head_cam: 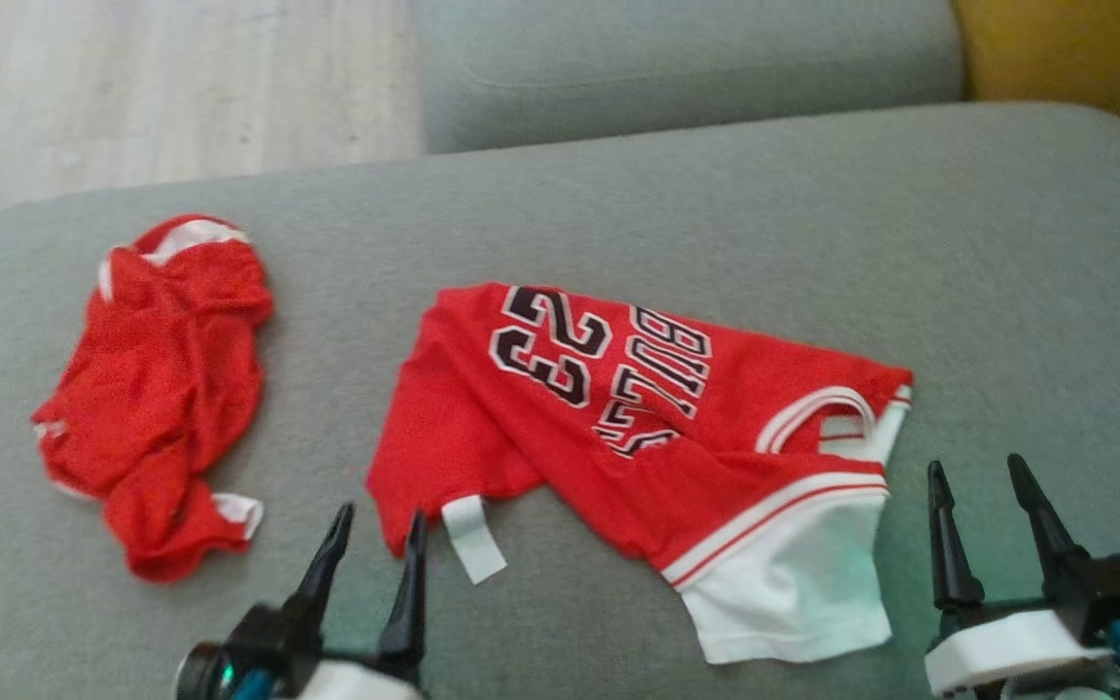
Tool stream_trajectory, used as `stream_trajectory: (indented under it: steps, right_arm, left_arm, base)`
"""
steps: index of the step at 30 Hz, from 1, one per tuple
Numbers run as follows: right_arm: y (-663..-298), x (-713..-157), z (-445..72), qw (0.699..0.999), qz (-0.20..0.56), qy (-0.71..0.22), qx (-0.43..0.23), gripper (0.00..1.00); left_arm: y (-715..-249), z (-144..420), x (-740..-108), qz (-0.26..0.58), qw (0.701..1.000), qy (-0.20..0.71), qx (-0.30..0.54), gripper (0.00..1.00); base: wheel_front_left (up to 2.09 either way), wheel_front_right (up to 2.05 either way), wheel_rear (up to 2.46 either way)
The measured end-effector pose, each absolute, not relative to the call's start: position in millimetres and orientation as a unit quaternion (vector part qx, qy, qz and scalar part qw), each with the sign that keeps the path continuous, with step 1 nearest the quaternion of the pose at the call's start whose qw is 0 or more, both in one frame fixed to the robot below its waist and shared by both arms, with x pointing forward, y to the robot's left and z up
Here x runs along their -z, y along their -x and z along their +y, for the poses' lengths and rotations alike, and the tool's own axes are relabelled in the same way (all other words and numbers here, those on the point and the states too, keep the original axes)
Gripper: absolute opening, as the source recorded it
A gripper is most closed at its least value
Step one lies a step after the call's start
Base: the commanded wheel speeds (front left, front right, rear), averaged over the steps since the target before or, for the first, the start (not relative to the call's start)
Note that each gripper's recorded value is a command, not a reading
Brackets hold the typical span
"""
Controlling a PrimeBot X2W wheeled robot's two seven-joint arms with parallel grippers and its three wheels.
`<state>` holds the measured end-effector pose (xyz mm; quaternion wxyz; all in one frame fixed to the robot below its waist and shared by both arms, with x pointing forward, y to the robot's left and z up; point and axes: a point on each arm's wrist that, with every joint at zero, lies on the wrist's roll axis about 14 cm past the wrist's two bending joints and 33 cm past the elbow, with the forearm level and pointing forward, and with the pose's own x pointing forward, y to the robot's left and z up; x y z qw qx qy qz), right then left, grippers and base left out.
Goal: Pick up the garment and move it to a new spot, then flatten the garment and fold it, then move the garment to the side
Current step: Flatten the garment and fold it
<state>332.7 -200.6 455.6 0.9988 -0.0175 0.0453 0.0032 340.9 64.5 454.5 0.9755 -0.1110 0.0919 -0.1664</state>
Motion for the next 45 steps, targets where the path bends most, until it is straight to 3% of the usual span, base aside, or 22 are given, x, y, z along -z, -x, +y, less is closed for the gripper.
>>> stream_trajectory:
  steps: [10, 20, 38, 42, 45]
  right_arm:
    - [-330.1, -448.3, -176.5, 0.997, 0.055, 0.013, -0.043, 1.00]
    - [-308.8, -433.8, -173.0, 0.996, 0.079, 0.000, -0.044, 1.00]
    - [-309.9, -437.4, -166.1, 0.996, 0.073, -0.009, -0.052, 1.00]
    - [-314.8, -448.5, -170.2, 0.997, 0.054, -0.029, -0.041, 1.00]
    - [-312.9, -440.4, -162.9, 0.995, 0.079, -0.019, -0.054, 1.00]
  left_arm:
    - [-314.7, 135.1, -452.0, 0.061, 0.994, 0.071, 0.054, 1.00]
    - [-312.2, 142.4, -447.9, 0.059, 0.995, 0.068, 0.051, 1.00]
    - [-313.6, 141.4, -441.4, 0.067, 0.993, 0.071, 0.063, 1.00]
    - [-322.4, 136.9, -459.8, 0.038, 0.994, 0.078, 0.070, 1.00]
    - [-324.6, 128.3, -459.6, 0.040, 0.992, 0.082, 0.082, 1.00]
  base:
    - [0.00, 0.00, 0.00]
    - [0.00, 0.00, 0.00]
    - [0.00, 0.00, 0.00]
    - [0.00, 0.00, 0.00]
    - [0.00, 0.00, 0.00]
